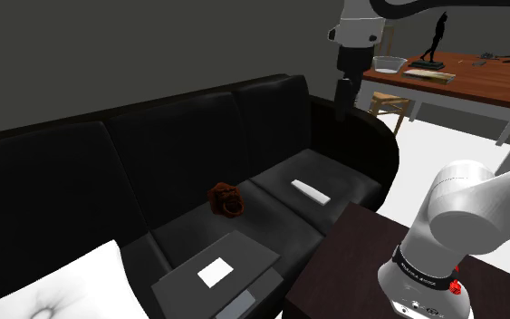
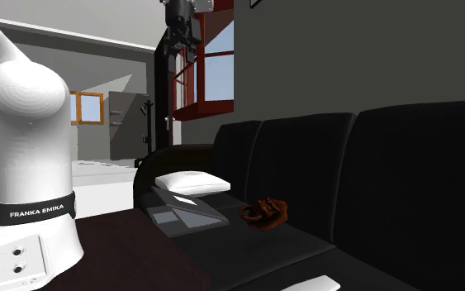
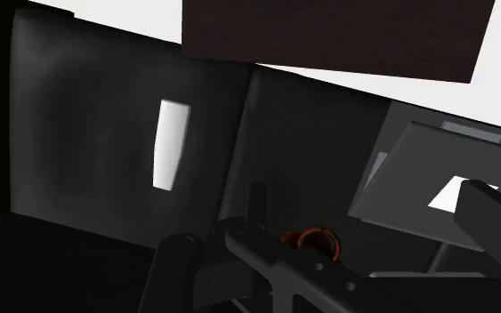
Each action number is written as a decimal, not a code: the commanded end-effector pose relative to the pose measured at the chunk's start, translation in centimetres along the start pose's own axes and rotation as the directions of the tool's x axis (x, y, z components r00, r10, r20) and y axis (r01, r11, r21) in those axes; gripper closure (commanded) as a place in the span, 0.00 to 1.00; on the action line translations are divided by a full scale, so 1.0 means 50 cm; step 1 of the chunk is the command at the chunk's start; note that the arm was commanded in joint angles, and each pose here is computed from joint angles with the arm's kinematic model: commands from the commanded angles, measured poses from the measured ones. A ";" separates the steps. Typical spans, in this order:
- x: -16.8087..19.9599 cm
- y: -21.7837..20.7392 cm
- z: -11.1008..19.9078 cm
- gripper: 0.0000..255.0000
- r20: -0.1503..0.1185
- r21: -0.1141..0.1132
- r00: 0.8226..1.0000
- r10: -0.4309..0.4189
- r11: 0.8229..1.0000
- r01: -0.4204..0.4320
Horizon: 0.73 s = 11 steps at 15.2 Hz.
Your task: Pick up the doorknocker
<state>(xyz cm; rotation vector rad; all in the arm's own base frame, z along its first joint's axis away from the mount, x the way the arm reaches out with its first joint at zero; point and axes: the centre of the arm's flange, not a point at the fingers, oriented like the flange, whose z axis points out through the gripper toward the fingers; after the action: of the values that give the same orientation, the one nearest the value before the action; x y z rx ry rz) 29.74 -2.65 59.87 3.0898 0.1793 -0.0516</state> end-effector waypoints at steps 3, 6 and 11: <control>0.027 -0.023 0.040 0.00 -0.009 -0.012 1.000 0.011 1.000 -0.012; 0.068 -0.056 0.099 0.00 -0.022 -0.030 0.999 0.029 0.999 -0.029; 0.139 -0.107 0.198 0.00 -0.045 -0.060 0.997 0.056 0.996 -0.059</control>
<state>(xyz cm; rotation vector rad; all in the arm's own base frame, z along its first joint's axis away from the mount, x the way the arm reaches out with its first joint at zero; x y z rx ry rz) 35.13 2.23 50.59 3.0398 0.1011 0.0101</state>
